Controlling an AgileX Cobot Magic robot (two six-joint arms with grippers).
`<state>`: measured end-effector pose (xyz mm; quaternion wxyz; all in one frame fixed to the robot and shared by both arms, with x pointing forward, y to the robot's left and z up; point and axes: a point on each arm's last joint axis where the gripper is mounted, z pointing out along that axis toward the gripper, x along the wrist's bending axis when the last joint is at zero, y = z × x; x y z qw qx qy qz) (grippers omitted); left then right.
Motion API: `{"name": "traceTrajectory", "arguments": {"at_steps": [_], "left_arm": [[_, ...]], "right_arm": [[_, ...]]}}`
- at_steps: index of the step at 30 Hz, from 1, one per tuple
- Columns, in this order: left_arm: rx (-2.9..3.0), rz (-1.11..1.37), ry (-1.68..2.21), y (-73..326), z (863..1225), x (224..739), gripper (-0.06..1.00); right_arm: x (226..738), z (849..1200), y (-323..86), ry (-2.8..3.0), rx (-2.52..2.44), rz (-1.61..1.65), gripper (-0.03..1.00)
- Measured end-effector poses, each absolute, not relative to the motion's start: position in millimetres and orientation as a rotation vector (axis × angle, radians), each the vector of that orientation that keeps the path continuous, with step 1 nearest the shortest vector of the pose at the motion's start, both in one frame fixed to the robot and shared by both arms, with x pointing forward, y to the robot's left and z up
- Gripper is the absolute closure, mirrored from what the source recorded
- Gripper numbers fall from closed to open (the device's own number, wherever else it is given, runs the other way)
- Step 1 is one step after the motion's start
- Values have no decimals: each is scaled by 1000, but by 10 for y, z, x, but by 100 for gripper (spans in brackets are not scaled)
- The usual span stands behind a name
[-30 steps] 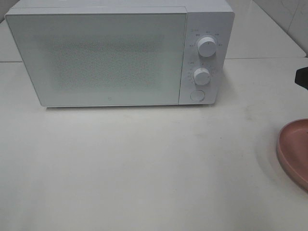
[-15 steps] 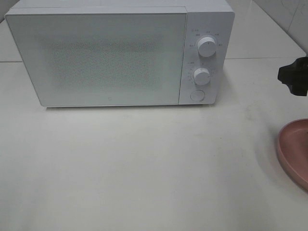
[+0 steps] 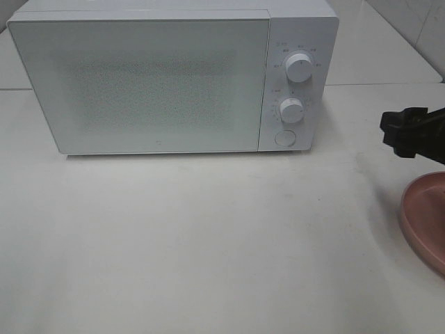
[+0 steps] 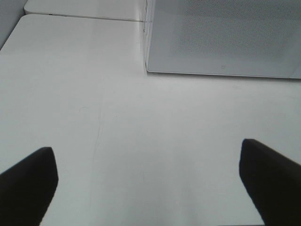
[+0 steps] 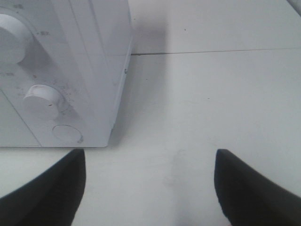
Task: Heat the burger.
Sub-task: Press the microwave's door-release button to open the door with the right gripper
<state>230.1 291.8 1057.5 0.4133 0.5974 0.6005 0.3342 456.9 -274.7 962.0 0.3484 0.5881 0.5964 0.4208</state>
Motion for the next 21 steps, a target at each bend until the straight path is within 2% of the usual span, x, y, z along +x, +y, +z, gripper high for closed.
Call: {"name": "traceTrajectory", "arguments": {"at_steps": [8, 21], "left_arm": [[1502, 840, 1510, 2918, 10575, 2301, -4], [1502, 840, 1510, 2918, 10575, 2301, -4]], "right_arm": [[4564, 9367, -2268, 1678, 1349, 1108, 23], [4485, 9172, -1921, 1581, 1321, 1081, 23]]}}
